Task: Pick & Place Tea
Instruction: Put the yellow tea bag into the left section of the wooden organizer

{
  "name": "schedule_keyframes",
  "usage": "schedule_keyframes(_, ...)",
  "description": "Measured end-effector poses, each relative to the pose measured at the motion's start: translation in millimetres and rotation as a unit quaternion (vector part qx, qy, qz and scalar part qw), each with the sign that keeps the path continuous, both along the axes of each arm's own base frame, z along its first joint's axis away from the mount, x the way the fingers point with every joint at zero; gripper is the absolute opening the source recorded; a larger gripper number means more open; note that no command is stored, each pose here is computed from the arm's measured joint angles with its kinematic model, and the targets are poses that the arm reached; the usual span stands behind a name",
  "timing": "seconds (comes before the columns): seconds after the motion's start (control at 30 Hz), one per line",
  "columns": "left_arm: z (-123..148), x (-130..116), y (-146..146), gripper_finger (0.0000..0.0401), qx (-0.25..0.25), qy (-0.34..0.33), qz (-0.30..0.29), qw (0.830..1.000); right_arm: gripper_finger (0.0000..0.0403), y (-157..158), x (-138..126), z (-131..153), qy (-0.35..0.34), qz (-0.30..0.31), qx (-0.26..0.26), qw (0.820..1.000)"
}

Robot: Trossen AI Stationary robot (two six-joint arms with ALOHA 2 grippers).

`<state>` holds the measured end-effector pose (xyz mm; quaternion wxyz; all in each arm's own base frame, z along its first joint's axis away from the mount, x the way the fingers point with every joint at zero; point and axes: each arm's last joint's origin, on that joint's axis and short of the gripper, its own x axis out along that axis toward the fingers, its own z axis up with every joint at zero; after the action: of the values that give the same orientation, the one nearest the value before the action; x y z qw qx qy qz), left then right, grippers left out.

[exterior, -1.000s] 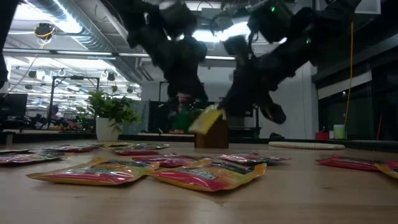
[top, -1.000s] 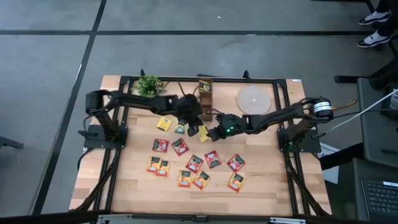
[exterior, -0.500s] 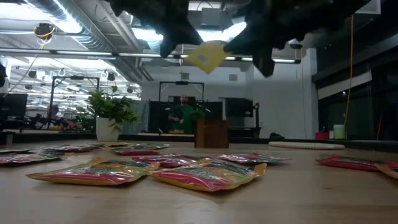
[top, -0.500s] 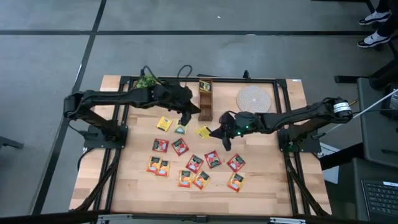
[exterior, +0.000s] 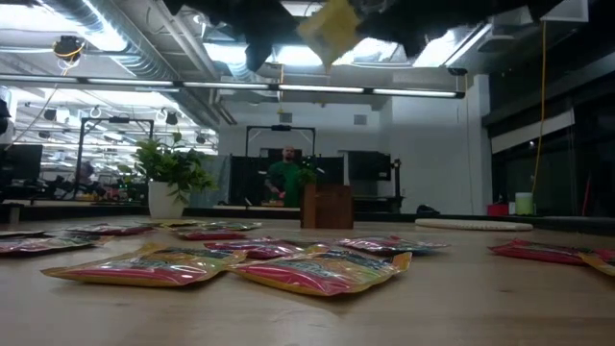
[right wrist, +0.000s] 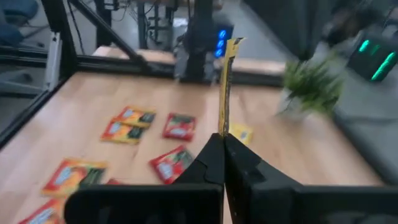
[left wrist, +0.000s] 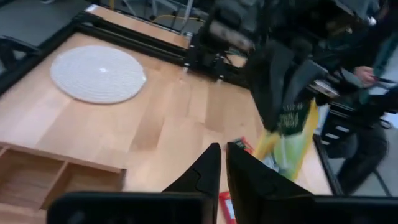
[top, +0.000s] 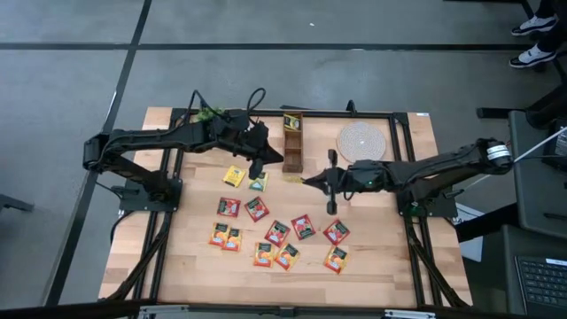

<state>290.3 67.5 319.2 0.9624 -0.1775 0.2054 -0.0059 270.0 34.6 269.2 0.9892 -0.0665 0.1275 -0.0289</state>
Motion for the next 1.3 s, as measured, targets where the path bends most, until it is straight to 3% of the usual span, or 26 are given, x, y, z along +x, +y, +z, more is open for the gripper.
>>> schedule_keyframes(0.17,4,1,0,0.0042,-0.005,-0.021,-0.010,1.000,0.0000,2,-1,32,-0.043,-0.009,-0.059,0.997)
schedule_keyframes(0.33,12,4,-2,0.0057,-0.002,-0.071,-0.047,0.996,0.0002,1,2,53,-0.061,-0.011,-0.056,0.997)
schedule_keyframes(0.47,14,5,-1,0.0072,0.010,-0.081,-0.049,0.995,0.0001,-1,1,54,-0.044,-0.030,-0.001,0.999)
schedule_keyframes(0.6,14,5,-2,0.0097,0.015,-0.081,-0.054,0.995,0.0002,-4,-1,48,0.017,-0.058,0.068,0.996)
schedule_keyframes(0.77,14,5,-5,0.0144,0.026,-0.086,-0.070,0.994,0.0002,-5,-5,42,0.059,-0.081,0.116,0.988)
schedule_keyframes(1.0,15,7,-11,0.0191,0.026,-0.088,-0.082,0.992,0.0002,-5,-4,42,0.056,-0.091,0.141,0.984)
schedule_keyframes(1.13,15,8,-21,0.0196,0.044,-0.090,-0.100,0.990,0.0002,-7,-4,41,0.059,-0.078,0.162,0.982)
schedule_keyframes(1.3,10,9,-26,0.0189,0.072,-0.065,-0.071,0.993,0.0002,-8,-3,42,0.056,-0.071,0.166,0.982)
